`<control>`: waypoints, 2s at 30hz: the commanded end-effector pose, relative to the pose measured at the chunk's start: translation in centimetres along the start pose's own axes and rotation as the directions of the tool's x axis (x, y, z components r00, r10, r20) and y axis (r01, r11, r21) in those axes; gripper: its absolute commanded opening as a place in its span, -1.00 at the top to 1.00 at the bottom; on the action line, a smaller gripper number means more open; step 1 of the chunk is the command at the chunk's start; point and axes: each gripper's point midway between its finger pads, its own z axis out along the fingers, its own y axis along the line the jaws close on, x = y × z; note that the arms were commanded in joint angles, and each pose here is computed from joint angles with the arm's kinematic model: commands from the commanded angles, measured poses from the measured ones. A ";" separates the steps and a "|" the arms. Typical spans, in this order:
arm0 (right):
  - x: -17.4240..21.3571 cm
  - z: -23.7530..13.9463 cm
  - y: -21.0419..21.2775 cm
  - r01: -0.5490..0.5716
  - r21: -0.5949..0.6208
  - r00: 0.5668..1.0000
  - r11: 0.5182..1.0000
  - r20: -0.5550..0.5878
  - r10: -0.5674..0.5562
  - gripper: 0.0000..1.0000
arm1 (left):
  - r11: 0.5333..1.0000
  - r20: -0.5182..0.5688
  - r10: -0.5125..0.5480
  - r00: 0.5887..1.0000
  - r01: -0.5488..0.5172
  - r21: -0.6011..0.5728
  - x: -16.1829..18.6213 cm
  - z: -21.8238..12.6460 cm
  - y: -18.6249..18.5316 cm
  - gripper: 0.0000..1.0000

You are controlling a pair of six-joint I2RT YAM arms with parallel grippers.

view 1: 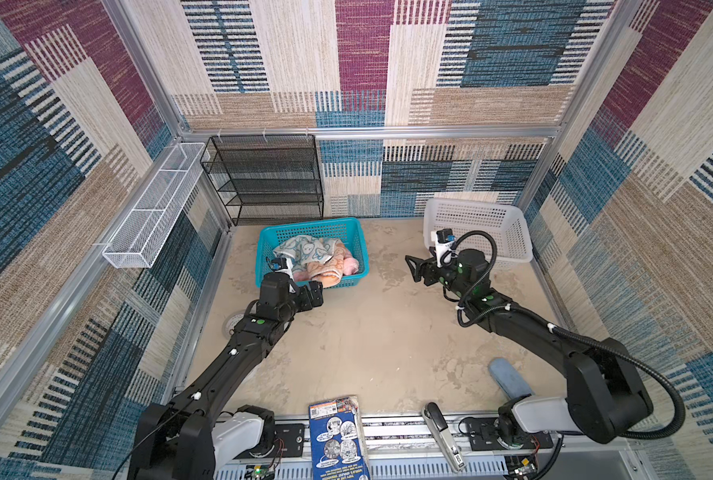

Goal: Fold and stack the towels
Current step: 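Reach the right gripper into the teal basket while the left arm advances, then grasp the orange-print towel with the right gripper and lift it out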

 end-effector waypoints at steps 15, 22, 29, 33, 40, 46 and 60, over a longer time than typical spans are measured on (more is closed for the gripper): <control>1.5 10.5 14.5 0.153 -0.320 0.976 0.935 -0.103 -0.194 -0.25 | 0.997 -0.055 0.021 0.998 -0.025 -0.075 1.1 -1.6 1.2 -0.97; 4.6 13.1 16.1 0.173 -0.311 0.956 0.935 -0.174 -0.235 -0.09 | 0.994 -0.027 0.022 0.999 -0.025 -0.107 0.4 -2.9 1.7 -0.97; 5.7 14.0 16.8 0.165 -0.324 0.951 0.932 -0.198 -0.237 -0.04 | 0.995 -0.020 0.035 0.999 -0.036 -0.096 0.4 -3.3 1.5 -0.97; 6.2 14.4 17.2 0.165 -0.329 0.946 0.930 -0.214 -0.243 -0.01 | 0.995 -0.021 0.038 0.999 -0.040 -0.095 0.5 -3.3 1.6 -0.97; 6.8 14.7 18.2 0.180 -0.343 0.938 0.922 -0.222 -0.266 0.34 | 0.994 -0.016 0.045 0.999 -0.047 -0.096 0.6 -3.4 1.7 -0.97; 5.9 14.9 19.0 0.175 -0.366 0.943 0.914 -0.203 -0.262 1.00 | 0.994 -0.015 0.050 0.999 -0.051 -0.096 0.7 -3.3 1.7 -0.97; -12.7 13.4 21.1 0.288 -0.278 0.957 0.916 0.117 -0.265 1.00 | 0.994 0.007 0.062 0.998 -0.061 -0.095 -0.3 -3.7 1.5 -0.97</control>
